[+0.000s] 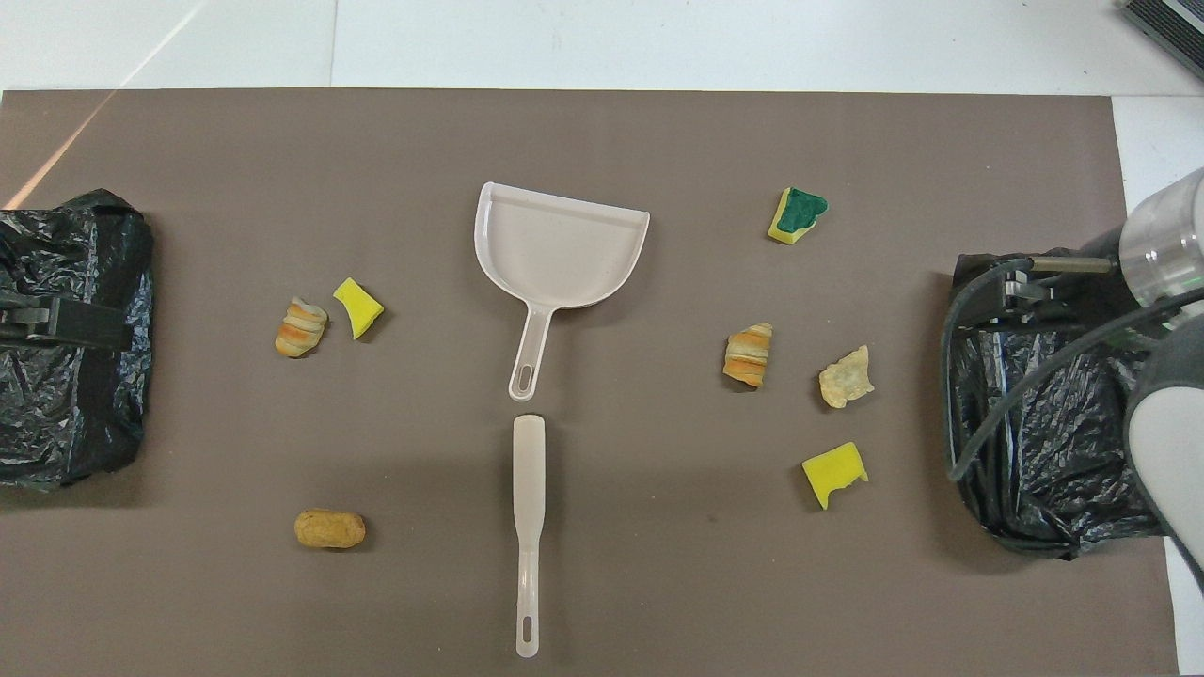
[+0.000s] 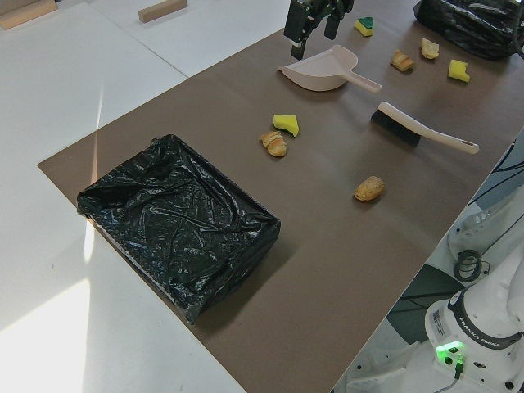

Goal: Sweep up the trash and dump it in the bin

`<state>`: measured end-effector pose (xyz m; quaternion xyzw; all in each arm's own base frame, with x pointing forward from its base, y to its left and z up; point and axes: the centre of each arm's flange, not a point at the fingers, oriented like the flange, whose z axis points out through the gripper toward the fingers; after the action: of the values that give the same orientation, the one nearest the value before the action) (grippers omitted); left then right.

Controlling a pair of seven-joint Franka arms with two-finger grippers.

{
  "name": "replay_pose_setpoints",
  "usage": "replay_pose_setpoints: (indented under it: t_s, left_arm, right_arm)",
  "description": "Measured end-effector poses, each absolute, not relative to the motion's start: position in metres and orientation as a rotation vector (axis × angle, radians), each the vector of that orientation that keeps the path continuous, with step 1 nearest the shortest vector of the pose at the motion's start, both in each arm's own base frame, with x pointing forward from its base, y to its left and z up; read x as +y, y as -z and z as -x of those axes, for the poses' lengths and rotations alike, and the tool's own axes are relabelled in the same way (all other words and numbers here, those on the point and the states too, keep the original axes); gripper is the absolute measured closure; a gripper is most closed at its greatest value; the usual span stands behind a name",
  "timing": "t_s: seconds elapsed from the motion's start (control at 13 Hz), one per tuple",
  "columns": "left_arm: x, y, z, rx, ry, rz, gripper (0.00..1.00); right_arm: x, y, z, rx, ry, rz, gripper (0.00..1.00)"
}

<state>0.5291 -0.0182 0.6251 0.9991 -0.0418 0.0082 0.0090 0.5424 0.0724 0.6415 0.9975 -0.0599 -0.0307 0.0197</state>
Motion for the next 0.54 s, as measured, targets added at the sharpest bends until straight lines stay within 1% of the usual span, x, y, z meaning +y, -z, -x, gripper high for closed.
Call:
replay_pose_setpoints:
  t_s: [0.54]
  left_arm:
    - [-0.021, -0.624, -0.529, -0.139, -0.017, -3.120, 0.00]
  right_arm:
    - [0.074, -0.637, -0.530, -0.183, 0.112, -3.085, 0.00]
